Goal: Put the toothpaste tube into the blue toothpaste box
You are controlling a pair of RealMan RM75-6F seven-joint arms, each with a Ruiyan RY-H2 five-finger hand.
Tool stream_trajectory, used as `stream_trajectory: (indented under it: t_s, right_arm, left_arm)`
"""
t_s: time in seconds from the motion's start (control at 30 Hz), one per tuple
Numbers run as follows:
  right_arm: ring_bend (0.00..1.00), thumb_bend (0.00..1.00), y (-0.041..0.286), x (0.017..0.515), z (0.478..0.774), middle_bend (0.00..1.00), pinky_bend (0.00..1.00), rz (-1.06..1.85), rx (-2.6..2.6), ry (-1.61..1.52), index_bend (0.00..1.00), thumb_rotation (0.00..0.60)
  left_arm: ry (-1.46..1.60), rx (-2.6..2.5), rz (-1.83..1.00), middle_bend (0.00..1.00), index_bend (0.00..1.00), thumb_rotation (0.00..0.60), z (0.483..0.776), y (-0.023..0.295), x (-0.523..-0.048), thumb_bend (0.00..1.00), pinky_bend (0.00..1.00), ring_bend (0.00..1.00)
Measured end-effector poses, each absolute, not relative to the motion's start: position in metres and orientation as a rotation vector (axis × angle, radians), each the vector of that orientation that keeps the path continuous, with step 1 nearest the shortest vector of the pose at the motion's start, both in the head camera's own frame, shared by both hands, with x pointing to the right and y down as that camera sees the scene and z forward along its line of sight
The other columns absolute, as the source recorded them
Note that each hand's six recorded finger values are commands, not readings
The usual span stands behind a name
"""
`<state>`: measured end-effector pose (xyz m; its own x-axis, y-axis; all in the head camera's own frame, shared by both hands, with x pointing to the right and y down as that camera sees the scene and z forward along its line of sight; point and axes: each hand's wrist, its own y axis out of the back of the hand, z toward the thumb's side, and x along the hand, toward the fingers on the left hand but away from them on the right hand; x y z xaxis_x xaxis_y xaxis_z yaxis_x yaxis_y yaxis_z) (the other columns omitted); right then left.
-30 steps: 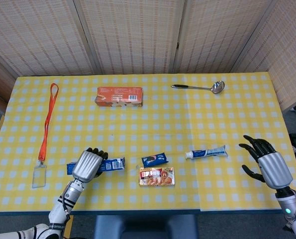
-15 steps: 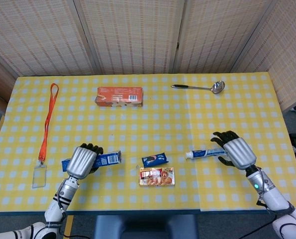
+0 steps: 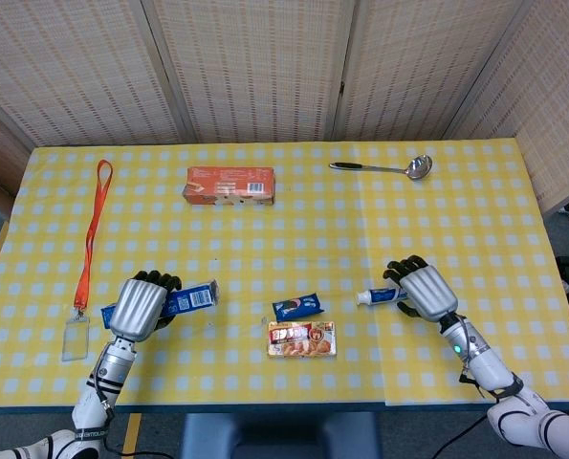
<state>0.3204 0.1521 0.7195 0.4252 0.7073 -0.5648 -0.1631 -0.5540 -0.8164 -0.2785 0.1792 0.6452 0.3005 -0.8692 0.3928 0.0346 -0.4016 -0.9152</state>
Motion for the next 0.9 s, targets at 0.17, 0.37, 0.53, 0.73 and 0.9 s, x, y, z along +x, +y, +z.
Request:
stream_trajectory:
  t_s: [0.17, 0.37, 0.53, 0.73, 0.9]
  right_arm:
    - [0.29, 0.30, 0.156, 0.312, 0.731, 0.31, 0.21, 1.257, -1.792, -0.439, 0.38, 0.600]
    - [0.33, 0.31, 0.158, 0.299, 0.735, 0.36, 0.23, 1.232, -1.788, -0.444, 0.45, 0.600]
    - [0.34, 0.32, 0.161, 0.294, 0.741, 0.38, 0.24, 1.242, -1.770, -0.404, 0.46, 0.600]
    - [0.38, 0.33, 0.162, 0.285, 0.747, 0.41, 0.30, 1.249, -1.751, -0.395, 0.49, 0.600]
    - [0.53, 0.41, 0.160, 0.277, 0.744, 0.55, 0.63, 1.222, -1.741, -0.428, 0.62, 0.600]
  left_arm:
    - [0.781, -1.658, -1.253, 0.57, 0.55, 0.600, 0.644, 0.177, -0.285, 0.32, 0.51, 0.46]
    - [0.797, -1.658, -1.262, 0.57, 0.55, 0.600, 0.642, 0.175, -0.293, 0.32, 0.51, 0.46]
    - [0.801, -1.667, -1.249, 0.57, 0.55, 0.600, 0.638, 0.174, -0.292, 0.32, 0.51, 0.46]
    - [0.812, -1.683, -1.235, 0.57, 0.55, 0.600, 0.635, 0.173, -0.293, 0.32, 0.51, 0.46]
    - [0.812, -1.688, -1.238, 0.57, 0.55, 0.600, 0.633, 0.172, -0.297, 0.32, 0.51, 0.46]
